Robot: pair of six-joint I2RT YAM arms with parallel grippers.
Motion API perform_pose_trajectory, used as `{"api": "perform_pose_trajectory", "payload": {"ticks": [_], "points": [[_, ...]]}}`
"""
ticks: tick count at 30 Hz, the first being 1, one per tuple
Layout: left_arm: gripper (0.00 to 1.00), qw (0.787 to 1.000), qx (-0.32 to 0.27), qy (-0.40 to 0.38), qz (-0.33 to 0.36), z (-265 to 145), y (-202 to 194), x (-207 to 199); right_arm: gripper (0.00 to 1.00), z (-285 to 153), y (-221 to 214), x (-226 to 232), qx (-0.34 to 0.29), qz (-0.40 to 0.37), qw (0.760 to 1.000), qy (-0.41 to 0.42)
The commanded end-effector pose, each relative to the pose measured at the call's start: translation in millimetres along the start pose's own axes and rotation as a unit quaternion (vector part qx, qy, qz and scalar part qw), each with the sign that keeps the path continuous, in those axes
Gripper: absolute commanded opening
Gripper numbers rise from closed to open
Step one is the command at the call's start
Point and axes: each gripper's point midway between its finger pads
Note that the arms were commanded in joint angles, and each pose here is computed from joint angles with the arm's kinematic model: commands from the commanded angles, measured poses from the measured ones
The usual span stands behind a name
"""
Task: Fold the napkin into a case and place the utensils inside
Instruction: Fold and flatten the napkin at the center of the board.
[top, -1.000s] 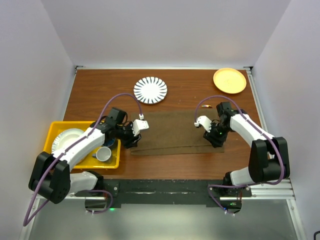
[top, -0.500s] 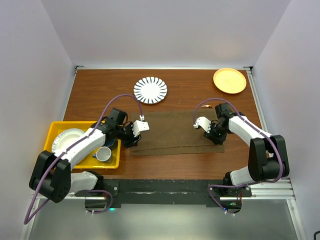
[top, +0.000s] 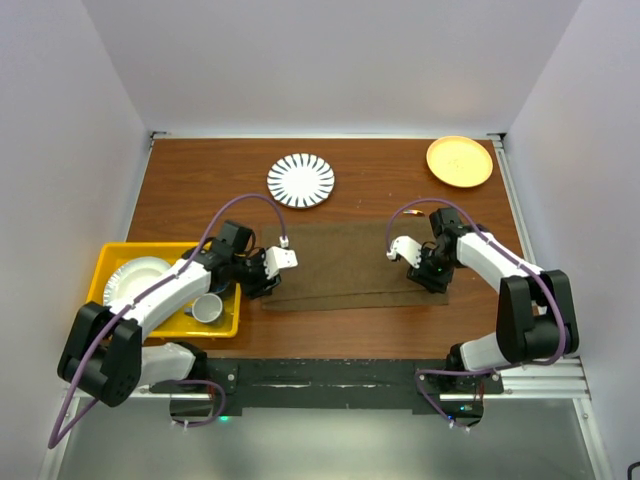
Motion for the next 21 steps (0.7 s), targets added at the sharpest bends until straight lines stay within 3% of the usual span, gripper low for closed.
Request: {"api": "perform_pose_trajectory", "payload": {"ticks": [1,9,15,21], "points": [[0.46,0.999,-0.022,0.011,0.033,-2,10,5,0.46,1,-2,-6,0.011,-0.017,1.000,-0.007],[0.46,0.999,-0.021,0.016,0.045,-1,11,7,0.33,6,-4,-5,0.015,-0.016,1.000,-0.006],[0.46,0.998,-0.023,0.013,0.053,-1,12,5,0.01,-1,-1,-1,0.011,-0.015,1.000,-0.001],[0.44,0.997,-0.026,0.010,0.068,-1,16,1,0.00,-28,13,-7,-0.014,-0.010,1.000,-0.012]]}}
Point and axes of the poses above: each gripper's point midway between its finger pads, its own z axis out along the fingers, its own x axis along the line the jaws close on, y = z × x, and after that the axes turned 7 degrees about -z, right-handed
